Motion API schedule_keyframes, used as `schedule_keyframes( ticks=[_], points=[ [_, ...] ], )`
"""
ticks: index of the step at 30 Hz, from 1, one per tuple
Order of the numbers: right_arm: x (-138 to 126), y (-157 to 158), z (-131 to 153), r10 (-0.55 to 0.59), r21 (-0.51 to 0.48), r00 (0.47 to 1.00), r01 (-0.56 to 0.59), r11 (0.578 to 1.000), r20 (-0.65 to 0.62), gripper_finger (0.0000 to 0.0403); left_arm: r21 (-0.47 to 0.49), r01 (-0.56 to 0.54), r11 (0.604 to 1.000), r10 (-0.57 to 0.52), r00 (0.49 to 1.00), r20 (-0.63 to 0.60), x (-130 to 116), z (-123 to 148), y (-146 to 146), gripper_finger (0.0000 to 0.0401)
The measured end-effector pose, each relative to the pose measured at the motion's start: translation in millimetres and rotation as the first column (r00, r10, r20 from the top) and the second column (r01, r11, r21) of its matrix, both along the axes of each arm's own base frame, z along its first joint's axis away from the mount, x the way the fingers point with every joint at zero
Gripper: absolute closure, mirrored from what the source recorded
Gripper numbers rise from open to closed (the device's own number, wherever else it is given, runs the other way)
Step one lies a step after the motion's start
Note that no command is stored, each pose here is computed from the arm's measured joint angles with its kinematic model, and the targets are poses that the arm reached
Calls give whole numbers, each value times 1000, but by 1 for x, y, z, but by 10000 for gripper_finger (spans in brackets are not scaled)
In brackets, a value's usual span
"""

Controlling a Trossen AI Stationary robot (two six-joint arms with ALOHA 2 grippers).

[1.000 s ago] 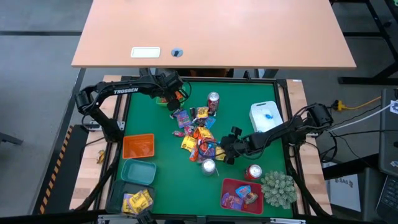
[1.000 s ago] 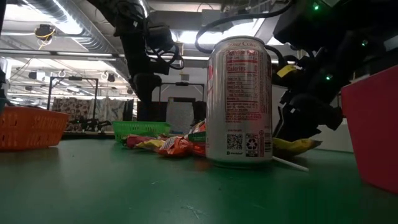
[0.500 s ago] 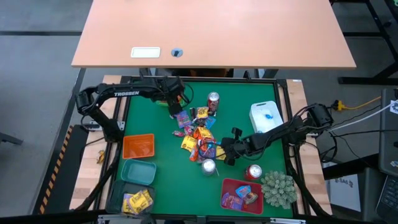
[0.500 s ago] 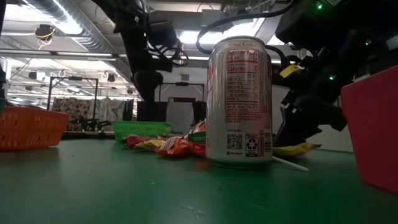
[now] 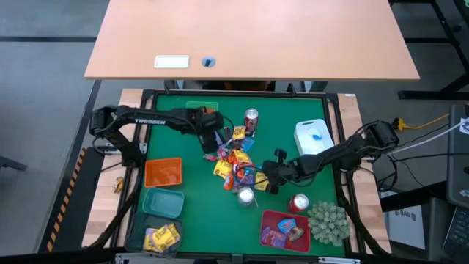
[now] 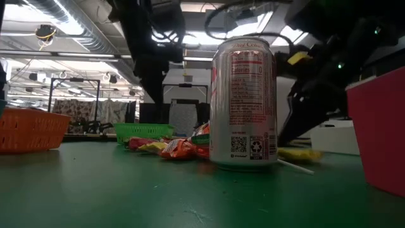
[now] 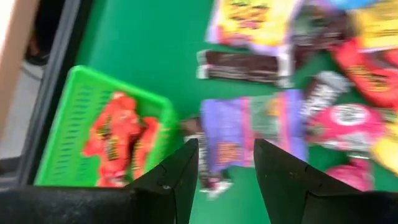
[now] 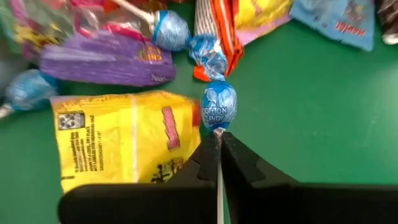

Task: Sort candy
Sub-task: Put the blue lollipop candy into the white bin

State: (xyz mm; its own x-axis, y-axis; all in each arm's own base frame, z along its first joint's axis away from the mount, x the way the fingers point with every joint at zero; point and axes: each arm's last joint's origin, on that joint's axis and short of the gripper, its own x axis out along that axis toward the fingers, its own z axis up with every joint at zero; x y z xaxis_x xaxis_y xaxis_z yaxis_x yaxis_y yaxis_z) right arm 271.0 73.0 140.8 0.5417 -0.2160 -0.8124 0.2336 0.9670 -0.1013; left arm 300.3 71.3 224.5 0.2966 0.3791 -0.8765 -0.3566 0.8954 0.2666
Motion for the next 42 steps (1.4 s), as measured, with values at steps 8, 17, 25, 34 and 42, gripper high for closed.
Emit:
schedule_keyframes(
  ticks=[8, 17, 25, 34, 42],
  points=[
    [-10, -3, 23, 14, -16, 999, -13, 1000, 36, 400, -31, 90, 995, -89, 995, 39, 8, 0, -40, 257],
    [-34, -14, 59, -12, -89, 997, 19, 996, 78, 401, -72, 213, 974, -206, 974, 97, 14, 2, -72, 257],
    [-74, -31, 93, -132, -222, 982, 159, 962, 134, 401, -115, 204, 972, -180, 965, 191, 19, 5, -95, 257],
    [-120, -48, 102, -339, -295, 936, 352, 888, 96, 401, -116, 230, 966, -202, 957, 210, 17, 5, -118, 257],
    [-147, -56, 98, -500, -334, 866, 463, 821, -30, 393, -104, 272, 957, -244, 944, 222, 15, 6, -134, 257]
  ],
)
